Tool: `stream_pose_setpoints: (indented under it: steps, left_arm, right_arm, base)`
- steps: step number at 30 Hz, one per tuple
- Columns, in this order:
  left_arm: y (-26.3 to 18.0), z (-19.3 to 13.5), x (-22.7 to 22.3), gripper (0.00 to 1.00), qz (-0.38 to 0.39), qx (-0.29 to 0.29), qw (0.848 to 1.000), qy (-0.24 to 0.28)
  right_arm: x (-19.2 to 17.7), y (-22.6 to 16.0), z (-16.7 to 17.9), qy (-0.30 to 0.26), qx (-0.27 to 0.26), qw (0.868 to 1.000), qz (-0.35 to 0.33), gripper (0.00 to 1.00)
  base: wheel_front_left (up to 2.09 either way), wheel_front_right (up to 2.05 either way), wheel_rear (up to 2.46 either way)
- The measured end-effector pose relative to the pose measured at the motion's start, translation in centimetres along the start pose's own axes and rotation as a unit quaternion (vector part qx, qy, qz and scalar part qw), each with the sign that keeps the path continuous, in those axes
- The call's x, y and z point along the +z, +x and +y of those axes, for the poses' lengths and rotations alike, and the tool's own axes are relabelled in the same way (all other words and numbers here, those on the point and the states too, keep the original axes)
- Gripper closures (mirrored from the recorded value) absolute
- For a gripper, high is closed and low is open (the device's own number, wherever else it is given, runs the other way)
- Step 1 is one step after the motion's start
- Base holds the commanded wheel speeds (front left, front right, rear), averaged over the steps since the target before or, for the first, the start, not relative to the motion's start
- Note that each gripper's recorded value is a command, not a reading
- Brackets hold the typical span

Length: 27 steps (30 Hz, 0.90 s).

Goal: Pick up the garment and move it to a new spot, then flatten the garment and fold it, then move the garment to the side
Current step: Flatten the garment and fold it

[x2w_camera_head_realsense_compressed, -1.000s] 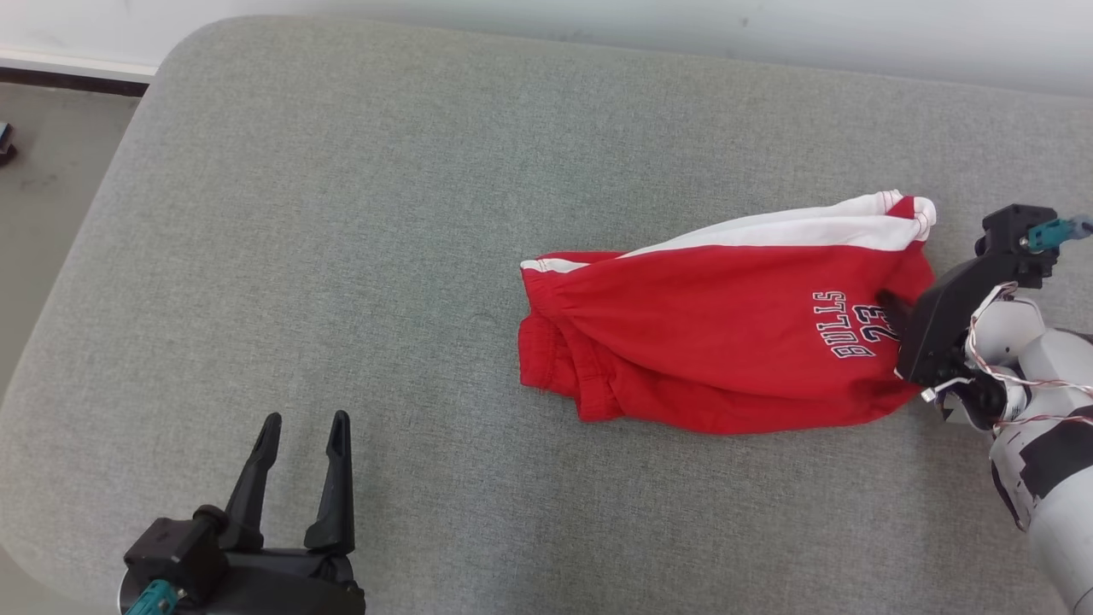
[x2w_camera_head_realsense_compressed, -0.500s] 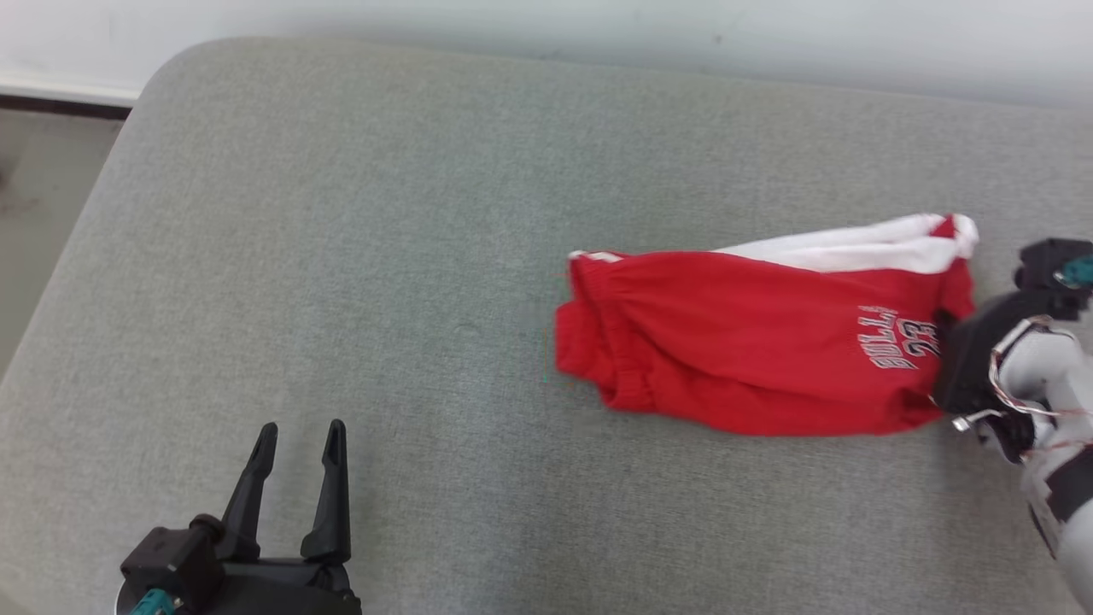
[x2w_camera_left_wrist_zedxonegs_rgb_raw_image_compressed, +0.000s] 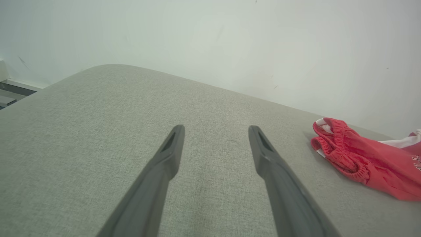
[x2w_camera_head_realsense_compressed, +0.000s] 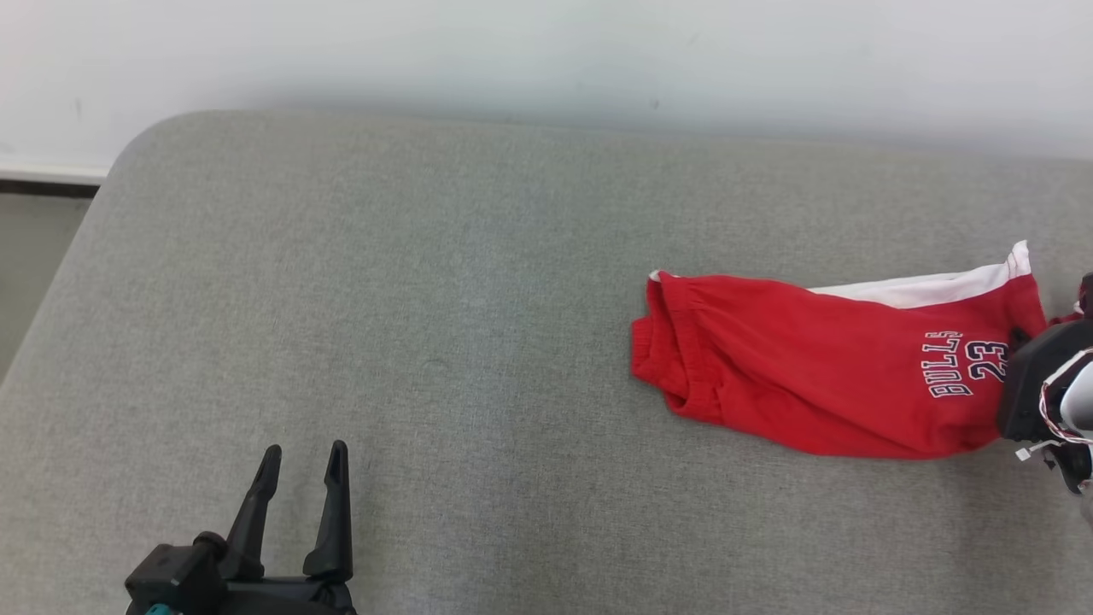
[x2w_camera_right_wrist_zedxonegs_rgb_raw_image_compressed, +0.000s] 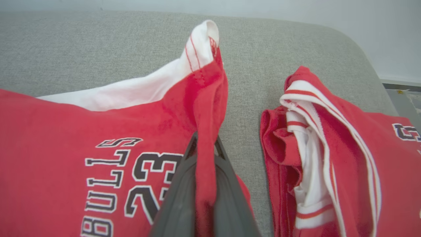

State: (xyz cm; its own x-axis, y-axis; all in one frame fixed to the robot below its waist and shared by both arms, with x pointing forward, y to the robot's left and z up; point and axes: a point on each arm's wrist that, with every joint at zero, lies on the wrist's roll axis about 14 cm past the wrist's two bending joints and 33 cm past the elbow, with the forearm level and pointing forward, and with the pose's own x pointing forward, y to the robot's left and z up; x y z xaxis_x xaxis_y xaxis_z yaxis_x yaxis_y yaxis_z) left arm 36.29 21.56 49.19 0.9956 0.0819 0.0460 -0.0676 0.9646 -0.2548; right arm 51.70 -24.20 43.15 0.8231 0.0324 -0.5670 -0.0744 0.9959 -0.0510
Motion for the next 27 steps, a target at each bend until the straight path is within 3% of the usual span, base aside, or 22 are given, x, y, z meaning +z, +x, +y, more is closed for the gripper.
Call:
stream_pose_setpoints:
  steps: [5,16,27]
  left_arm:
    - [-0.1,-0.7,0.4,0.00,-0.006,-0.009,1.000,-0.008]
    - [-1.0,-0.3,0.9,0.00,-0.014,0.004,1.000,-0.022]
    - [-1.8,0.7,1.2,0.00,-0.018,0.021,0.999,-0.020]
  right_arm:
    - [1.6,-1.0,0.6,-0.026,0.007,0.999,-0.027,1.00]
    - [5.0,-1.4,12.1,-0.088,0.133,0.985,-0.064,1.00]
    - [3.2,-2.4,21.6,-0.112,0.227,0.967,-0.030,1.00]
  base:
    - [0.00,0.00,0.00]
    - [0.00,0.00,0.00]
    - [0.00,0.00,0.00]
